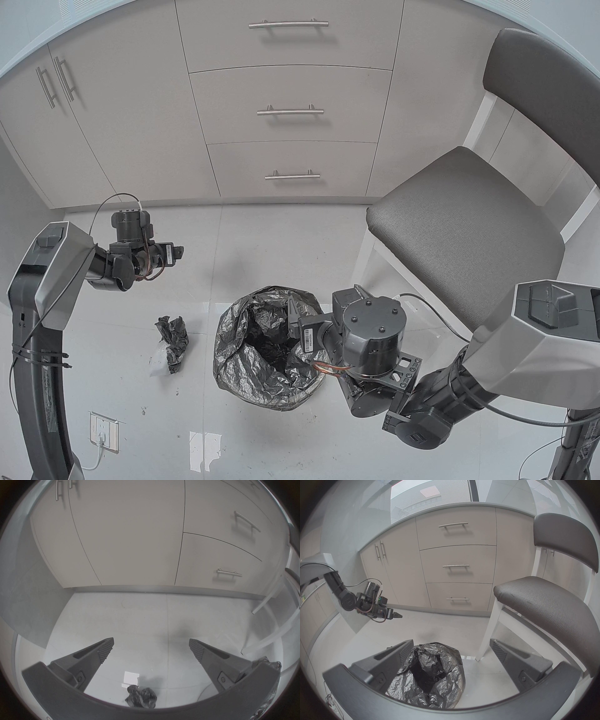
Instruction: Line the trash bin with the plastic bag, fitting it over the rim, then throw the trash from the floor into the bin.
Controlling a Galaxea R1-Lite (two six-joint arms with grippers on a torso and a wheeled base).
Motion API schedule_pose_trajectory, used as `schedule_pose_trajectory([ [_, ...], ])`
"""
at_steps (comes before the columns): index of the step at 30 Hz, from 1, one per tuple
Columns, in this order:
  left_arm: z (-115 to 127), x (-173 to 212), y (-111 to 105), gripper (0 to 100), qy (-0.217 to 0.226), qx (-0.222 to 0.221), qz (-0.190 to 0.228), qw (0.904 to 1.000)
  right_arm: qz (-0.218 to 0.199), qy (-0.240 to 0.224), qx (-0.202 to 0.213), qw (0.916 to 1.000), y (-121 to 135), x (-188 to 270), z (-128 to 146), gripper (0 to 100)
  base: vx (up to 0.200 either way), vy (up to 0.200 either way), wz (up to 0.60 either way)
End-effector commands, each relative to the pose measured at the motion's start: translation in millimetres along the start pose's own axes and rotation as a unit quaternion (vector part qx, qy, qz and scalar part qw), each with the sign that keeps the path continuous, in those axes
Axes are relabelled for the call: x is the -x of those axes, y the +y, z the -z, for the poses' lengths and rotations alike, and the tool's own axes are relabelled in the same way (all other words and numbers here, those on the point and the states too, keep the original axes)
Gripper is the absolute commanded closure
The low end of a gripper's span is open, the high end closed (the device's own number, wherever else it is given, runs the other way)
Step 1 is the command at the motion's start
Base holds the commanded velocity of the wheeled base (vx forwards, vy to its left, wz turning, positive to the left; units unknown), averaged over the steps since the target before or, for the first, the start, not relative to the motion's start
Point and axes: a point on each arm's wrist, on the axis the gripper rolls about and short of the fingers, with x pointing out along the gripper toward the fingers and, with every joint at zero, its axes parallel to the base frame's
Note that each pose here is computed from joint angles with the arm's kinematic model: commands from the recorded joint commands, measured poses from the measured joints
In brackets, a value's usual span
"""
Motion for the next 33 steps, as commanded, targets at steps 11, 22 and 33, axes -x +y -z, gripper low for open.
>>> schedule_pose_trajectory([
  [11, 115.5, -78.8, 18.1, 0, 0.226, -0.012, -0.023, 0.9737, 0.002, 0.020, 0.027, 0.9994, 3.6, -5.5, 26.7, 0, 0.000, 0.000, 0.00],
  [22, 261.8, -65.6, 21.3, 0, 0.518, -0.016, -0.010, 0.8552, -0.004, 0.021, 0.044, 0.9988, 5.1, -1.7, 34.0, 0, 0.000, 0.000, 0.00],
  [33, 224.7, -65.2, 36.6, 0, 0.484, -0.002, -0.018, 0.8751, -0.004, 0.012, 0.060, 0.9981, 5.7, -2.4, 41.0, 0, 0.000, 0.000, 0.00],
])
